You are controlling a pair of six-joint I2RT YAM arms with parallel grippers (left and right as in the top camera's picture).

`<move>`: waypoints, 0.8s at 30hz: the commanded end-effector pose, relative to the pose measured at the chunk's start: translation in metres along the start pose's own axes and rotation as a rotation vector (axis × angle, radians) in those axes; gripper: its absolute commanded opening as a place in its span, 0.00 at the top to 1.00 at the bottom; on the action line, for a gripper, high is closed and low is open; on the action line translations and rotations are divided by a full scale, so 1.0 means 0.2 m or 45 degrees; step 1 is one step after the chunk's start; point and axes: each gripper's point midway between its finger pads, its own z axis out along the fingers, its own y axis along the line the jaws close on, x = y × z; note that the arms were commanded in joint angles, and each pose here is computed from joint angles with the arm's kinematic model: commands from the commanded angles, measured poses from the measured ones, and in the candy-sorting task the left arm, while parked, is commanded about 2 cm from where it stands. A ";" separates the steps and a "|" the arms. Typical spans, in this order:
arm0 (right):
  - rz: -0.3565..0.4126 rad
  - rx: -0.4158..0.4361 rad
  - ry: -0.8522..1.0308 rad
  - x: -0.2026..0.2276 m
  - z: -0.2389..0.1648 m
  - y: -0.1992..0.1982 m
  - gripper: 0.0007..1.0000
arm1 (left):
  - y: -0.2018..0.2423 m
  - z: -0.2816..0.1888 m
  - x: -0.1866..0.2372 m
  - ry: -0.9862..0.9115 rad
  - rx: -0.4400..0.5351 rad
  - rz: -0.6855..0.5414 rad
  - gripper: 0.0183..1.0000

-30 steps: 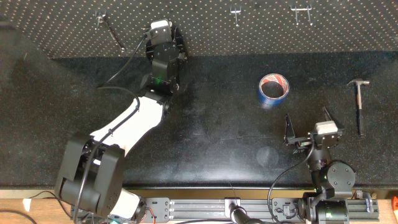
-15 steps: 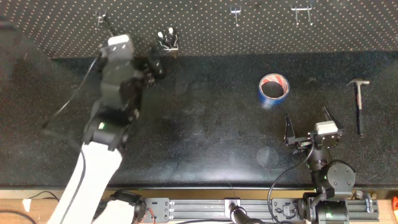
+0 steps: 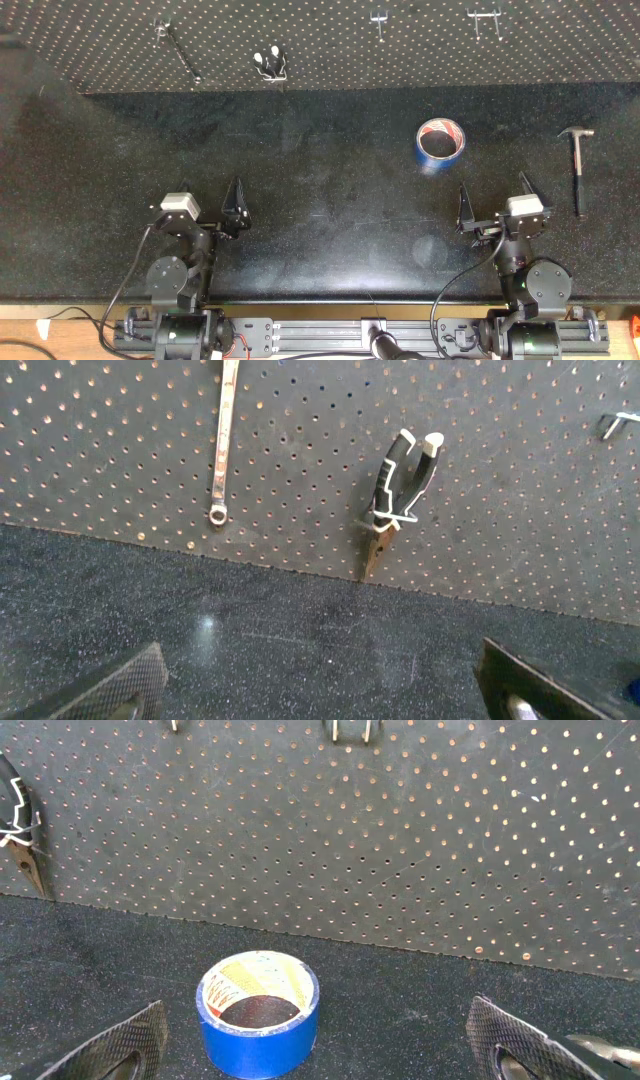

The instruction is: Place Tools Onto Pegboard

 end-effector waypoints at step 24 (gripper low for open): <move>0.430 0.086 0.063 0.03 0.02 -0.05 0.02 | -0.06 -0.04 0.03 0.003 0.050 0.172 0.00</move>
